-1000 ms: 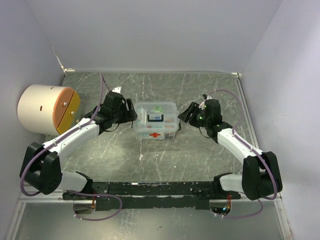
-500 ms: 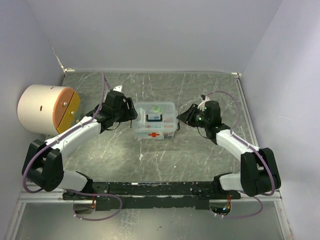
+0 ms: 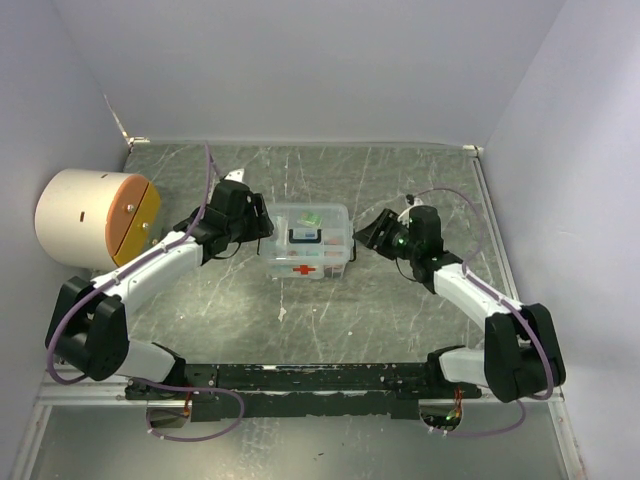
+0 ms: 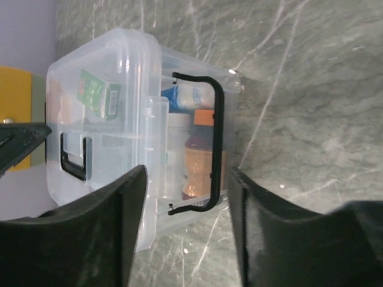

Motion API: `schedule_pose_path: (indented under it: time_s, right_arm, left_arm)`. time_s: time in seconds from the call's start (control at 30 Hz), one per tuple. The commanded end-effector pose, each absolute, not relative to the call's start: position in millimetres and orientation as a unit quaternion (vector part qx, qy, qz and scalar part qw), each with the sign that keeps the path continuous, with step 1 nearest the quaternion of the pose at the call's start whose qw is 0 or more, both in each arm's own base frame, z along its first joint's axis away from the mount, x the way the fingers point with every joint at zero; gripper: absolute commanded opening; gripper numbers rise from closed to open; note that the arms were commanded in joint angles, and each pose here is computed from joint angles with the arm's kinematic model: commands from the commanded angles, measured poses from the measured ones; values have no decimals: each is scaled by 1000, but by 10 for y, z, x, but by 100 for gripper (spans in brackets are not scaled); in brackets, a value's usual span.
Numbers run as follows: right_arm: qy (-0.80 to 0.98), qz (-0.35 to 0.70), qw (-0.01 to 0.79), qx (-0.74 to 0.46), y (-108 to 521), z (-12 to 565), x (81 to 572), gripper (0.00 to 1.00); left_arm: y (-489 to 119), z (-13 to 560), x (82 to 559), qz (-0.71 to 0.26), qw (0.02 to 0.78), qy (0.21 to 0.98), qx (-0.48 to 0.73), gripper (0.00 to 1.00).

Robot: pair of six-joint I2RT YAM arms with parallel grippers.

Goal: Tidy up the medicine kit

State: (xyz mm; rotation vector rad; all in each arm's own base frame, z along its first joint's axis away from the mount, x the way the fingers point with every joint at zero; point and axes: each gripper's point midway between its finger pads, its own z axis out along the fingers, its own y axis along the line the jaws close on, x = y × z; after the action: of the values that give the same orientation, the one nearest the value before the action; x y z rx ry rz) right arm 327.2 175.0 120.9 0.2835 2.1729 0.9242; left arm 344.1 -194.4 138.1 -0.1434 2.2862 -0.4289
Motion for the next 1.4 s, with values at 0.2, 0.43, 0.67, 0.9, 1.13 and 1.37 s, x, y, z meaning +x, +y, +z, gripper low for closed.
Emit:
schedule_pose_path:
  time_s: [0.2,0.43,0.67,0.9,1.13,1.37]
  right_arm:
    - [829,395,351,182,1646,1076,3208,80]
    - [778,488,331,217,1781,1073,3148,89]
    - [751,509,348,236,1758,1159,3153,92]
    - [718,561,328,250,1831,1175,3084,100]
    - [703,601,310,221,1947,1247,3059,100]
    - [667,651,312,183,2023,1517,2997,96]
  left_arm:
    - [-1903,1263,3428,-147,379,913,-45,69]
    - [-1820,1392,3467,-128,394,908,-59,74]
    - [-1998,1998,3484,-132,481,866,-40,74]
    - [-2465,2291,3415,-153,528,835,24,78]
    - [-2848,2155,3346,-141,518,837,104,87]
    - [-3030,1796,3254,-116,480,857,150,85]
